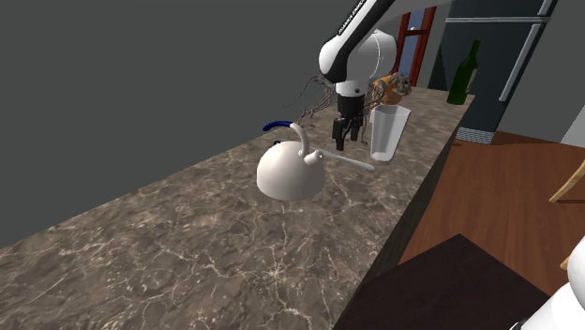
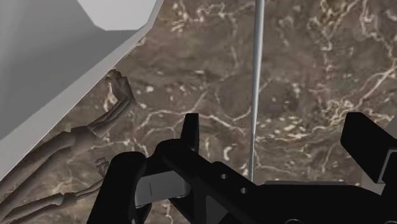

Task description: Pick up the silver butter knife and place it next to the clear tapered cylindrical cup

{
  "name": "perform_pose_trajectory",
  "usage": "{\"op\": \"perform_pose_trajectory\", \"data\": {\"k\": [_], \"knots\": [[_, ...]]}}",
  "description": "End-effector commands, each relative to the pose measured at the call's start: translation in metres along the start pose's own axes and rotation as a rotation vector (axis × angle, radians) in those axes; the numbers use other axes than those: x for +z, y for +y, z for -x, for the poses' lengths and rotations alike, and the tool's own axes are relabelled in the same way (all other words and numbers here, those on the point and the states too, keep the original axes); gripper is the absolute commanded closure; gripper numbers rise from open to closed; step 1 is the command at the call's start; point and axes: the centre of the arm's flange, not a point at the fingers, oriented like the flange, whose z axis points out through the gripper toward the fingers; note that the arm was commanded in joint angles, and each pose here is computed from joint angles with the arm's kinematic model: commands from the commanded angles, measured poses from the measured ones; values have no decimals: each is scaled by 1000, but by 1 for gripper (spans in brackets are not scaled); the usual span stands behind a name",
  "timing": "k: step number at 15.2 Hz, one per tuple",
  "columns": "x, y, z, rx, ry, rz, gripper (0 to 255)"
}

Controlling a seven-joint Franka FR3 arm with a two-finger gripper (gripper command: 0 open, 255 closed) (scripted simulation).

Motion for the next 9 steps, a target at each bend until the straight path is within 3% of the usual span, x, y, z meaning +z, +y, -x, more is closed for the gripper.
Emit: {"op": "perform_pose_trajectory", "data": {"k": [1,9], "knots": [[-24,1,0,0,-1,0,0],[-34,1,0,0,-1,0,0]]}}
